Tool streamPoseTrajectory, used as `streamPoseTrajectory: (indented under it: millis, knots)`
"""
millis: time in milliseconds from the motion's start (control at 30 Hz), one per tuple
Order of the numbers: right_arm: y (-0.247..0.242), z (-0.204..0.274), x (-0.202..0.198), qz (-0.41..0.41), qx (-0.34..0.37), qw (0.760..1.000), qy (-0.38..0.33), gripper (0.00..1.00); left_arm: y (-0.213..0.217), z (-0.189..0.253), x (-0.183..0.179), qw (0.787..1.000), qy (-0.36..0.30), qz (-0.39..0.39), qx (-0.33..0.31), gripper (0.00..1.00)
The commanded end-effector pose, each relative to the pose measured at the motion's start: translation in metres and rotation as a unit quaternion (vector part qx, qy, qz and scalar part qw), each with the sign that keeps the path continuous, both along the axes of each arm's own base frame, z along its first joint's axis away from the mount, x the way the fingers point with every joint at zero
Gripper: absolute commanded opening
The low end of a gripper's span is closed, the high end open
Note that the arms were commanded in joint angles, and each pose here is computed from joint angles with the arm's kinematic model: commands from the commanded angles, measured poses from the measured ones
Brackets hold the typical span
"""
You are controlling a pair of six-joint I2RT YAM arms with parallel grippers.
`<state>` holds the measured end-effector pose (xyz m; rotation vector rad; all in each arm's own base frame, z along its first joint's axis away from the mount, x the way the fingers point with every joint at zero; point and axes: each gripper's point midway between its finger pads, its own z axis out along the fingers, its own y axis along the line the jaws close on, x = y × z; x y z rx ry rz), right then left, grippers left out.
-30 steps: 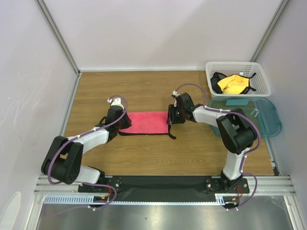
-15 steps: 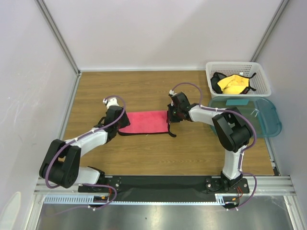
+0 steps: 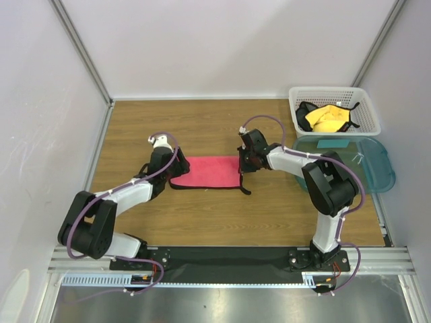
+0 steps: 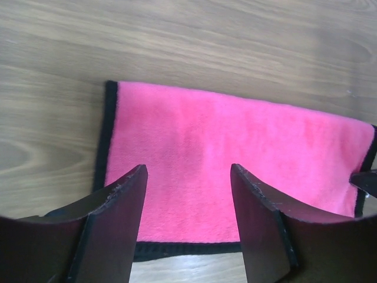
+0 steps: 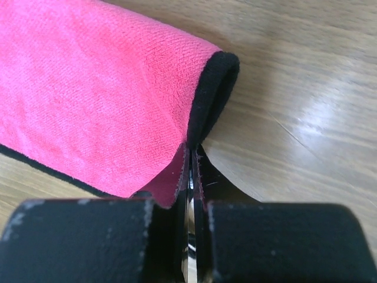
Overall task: Fold and stack the towels
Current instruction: Fold the towel
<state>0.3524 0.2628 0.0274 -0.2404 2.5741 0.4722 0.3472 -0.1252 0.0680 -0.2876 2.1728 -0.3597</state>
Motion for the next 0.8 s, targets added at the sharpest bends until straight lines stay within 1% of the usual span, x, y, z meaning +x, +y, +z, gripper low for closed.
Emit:
streamPoseTrajectory:
  millis: [0,167,300,400,467,567,700,767]
  knots:
    - [0.001,0.039,0.008,0.006,0.006,0.999,-0.038,0.0,-0.021,0.002,0.007,0.999,-0.012,-0.014,-0.037,0.65]
    - [-0.01,0.046,0.01,0.004,-0.014,0.999,-0.044,0.0,-0.007,0.0,0.005,1.0,-0.007,0.007,-0.005,0.67]
    - [-0.019,0.05,0.012,0.001,-0.013,0.999,-0.042,0.0,0.012,0.007,0.004,0.998,-0.012,0.028,0.046,0.79]
    - [-0.022,0.056,0.012,0.002,-0.012,0.999,-0.046,0.0,0.024,0.006,0.003,0.996,-0.008,0.038,0.082,0.85]
    - [-0.025,0.061,0.013,0.001,-0.017,0.999,-0.05,0.0,0.026,0.0,0.002,0.995,0.006,0.035,0.096,0.86]
    - [-0.03,0.07,0.013,0.004,-0.026,0.998,-0.059,0.0,0.018,-0.007,0.002,0.994,0.016,0.008,0.11,0.86]
    - [-0.033,0.08,0.014,0.013,-0.036,0.997,-0.068,0.0,0.0,-0.015,0.002,0.991,0.024,-0.023,0.128,0.86]
    - [-0.034,0.084,0.014,0.014,-0.037,0.997,-0.07,0.0,-0.009,-0.012,0.006,0.991,0.022,-0.034,0.131,0.86]
